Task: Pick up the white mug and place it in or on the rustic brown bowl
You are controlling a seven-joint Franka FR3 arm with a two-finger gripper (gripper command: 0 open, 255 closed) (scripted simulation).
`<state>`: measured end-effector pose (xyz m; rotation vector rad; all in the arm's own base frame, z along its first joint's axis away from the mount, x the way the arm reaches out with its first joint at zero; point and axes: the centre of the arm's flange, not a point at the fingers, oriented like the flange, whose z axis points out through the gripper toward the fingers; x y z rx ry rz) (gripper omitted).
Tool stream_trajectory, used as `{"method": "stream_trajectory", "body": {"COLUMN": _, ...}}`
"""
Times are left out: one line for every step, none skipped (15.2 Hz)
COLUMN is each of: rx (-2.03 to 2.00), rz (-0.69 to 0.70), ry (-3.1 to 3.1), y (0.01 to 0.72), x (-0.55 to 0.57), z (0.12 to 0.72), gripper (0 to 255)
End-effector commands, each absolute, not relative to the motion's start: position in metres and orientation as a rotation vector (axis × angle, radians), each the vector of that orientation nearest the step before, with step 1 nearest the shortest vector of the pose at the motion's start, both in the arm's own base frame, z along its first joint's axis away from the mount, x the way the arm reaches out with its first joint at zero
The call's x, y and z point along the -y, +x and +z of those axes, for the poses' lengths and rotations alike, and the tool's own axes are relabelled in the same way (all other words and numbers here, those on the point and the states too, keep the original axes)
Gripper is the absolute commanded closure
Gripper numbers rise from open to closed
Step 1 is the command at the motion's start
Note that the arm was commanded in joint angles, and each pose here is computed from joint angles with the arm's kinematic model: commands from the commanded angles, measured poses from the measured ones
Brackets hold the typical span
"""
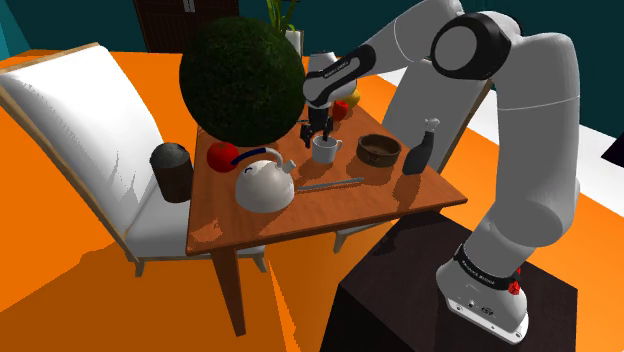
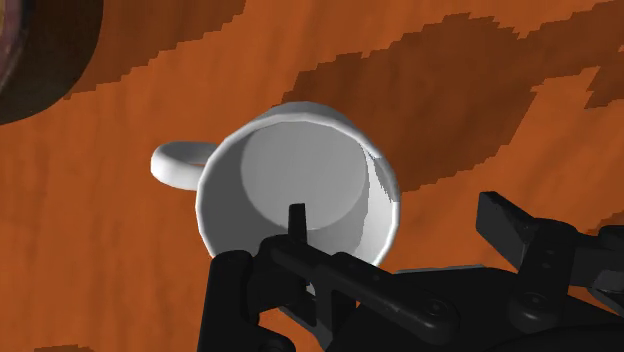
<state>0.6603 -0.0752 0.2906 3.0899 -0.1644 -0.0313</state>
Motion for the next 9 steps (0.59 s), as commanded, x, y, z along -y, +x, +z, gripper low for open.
{"method": "stream_trajectory", "body": {"rx": 0.164, "rz": -0.039, "ry": 3.090, "y": 0.6595, "x": 0.0741, "z": 0.2774, "gripper": 0}}
{"method": "stream_trajectory", "body": {"rx": 0.164, "rz": -0.039, "ry": 3.090, "y": 0.6593, "x": 0.0743, "z": 0.2722, "gripper": 0}}
{"method": "stream_trajectory", "body": {"rx": 0.164, "rz": -0.039, "ry": 3.090, "y": 0.6592, "x": 0.0744, "z": 0.2691, "gripper": 0}}
{"method": "stream_trajectory", "body": {"rx": 0.164, "rz": -0.039, "ry": 3.090, "y": 0.6592, "x": 0.0744, "z": 0.2691, "gripper": 0}}
{"method": "stream_trajectory", "body": {"rx": 0.164, "rz": -0.039, "ry": 3.090, "y": 0.6592, "x": 0.0744, "z": 0.2691, "gripper": 0}}
{"method": "stream_trajectory", "body": {"rx": 0.164, "rz": -0.039, "ry": 3.090, "y": 0.6592, "x": 0.0744, "z": 0.2691, "gripper": 0}}
{"method": "stream_trajectory", "body": {"rx": 0.164, "rz": -0.039, "ry": 3.090, "y": 0.6592, "x": 0.0744, "z": 0.2691, "gripper": 0}}
{"method": "stream_trajectory", "body": {"rx": 0.164, "rz": -0.039, "ry": 3.090, "y": 0.6592, "x": 0.0744, "z": 0.2691, "gripper": 0}}
{"method": "stream_trajectory", "body": {"rx": 0.164, "rz": -0.039, "ry": 3.090, "y": 0.6592, "x": 0.0744, "z": 0.2691, "gripper": 0}}
